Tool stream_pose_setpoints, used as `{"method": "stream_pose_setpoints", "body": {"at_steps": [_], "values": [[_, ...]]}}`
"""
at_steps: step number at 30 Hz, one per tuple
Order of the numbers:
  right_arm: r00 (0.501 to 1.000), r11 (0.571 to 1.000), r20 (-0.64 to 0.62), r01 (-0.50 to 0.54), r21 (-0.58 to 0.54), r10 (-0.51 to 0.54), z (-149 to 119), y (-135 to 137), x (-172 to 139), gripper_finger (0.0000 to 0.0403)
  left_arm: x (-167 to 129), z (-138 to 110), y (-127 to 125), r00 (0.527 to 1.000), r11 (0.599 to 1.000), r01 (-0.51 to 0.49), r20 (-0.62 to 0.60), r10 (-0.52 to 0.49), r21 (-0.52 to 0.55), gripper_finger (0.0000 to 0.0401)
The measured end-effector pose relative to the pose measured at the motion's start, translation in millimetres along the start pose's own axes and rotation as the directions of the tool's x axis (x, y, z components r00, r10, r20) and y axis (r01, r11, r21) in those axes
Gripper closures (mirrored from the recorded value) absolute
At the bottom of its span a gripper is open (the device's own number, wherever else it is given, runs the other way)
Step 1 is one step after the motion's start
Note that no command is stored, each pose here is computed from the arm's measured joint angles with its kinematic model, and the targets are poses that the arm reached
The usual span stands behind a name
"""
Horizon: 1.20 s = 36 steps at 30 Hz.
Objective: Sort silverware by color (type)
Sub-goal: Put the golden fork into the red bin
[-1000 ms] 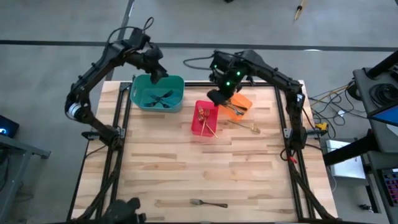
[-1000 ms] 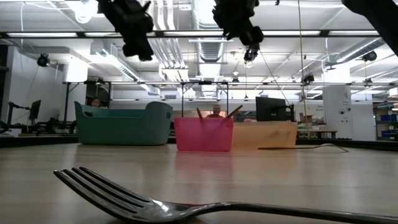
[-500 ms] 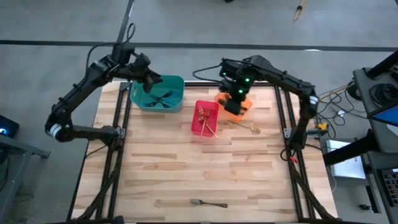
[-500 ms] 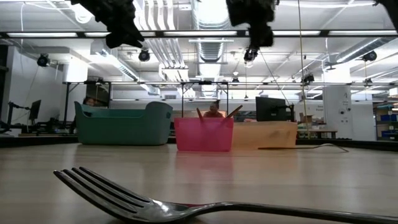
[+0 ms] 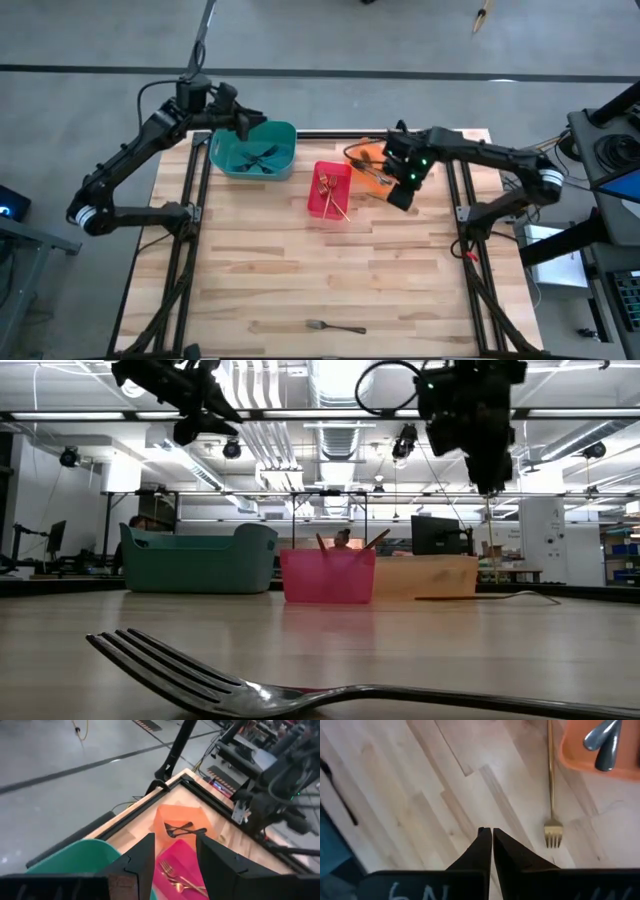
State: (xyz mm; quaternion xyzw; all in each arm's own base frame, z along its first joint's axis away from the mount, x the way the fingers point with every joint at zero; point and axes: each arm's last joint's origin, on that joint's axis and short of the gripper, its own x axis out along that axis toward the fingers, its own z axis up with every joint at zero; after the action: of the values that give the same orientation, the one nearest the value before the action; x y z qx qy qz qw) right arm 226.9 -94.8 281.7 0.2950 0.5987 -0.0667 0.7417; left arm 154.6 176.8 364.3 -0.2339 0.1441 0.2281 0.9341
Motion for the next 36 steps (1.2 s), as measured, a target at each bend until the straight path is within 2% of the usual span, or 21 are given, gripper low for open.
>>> {"method": "stream_pose_setpoints", "body": {"at_steps": [3,9,14,20,22,26,30,36], "values": [[1.0,1.0,0.028,0.009,-0.006,-0.009,-16,-5,15,0.0394,0,2,0,1.0,0.999,0.001,0.004,-0.001,-0.034,0.0278],[0.995,0.995,-0.019,0.095,0.009,-0.094,-53,-23,45,0.0394,-1,5,-2,1.0,0.999,0.004,0.012,-0.003,-0.045,0.0278],[0.995,0.996,0.05,0.092,-0.01,-0.091,-74,-35,68,0.0394,-1,5,-1,1.0,0.997,-0.012,0.017,0.013,-0.071,0.0278],[0.976,0.996,0.197,0.082,0.042,-0.089,-71,-40,81,0.0394,-1,5,-1,1.0,0.996,-0.012,0.019,0.014,-0.089,0.0278],[0.968,0.991,0.228,0.088,0.103,-0.109,-68,-41,85,0.0394,-1,5,-2,1.0,0.996,-0.011,0.019,0.013,-0.093,0.0278],[0.951,0.959,0.231,0.15,0.239,-0.206,-69,-47,92,0.0394,-1,5,-2,1.0,0.996,-0.011,0.019,0.013,-0.093,0.0278],[0.939,0.929,0.216,0.191,0.318,-0.267,-73,-53,102,0.0394,-1,5,-2,1.0,0.996,-0.012,0.019,0.014,-0.091,0.0278],[0.925,0.907,0.253,0.174,0.383,-0.284,-74,-58,113,0.0394,-1,5,-1,1.0,0.996,-0.012,0.019,0.014,-0.088,0.0278]]}}
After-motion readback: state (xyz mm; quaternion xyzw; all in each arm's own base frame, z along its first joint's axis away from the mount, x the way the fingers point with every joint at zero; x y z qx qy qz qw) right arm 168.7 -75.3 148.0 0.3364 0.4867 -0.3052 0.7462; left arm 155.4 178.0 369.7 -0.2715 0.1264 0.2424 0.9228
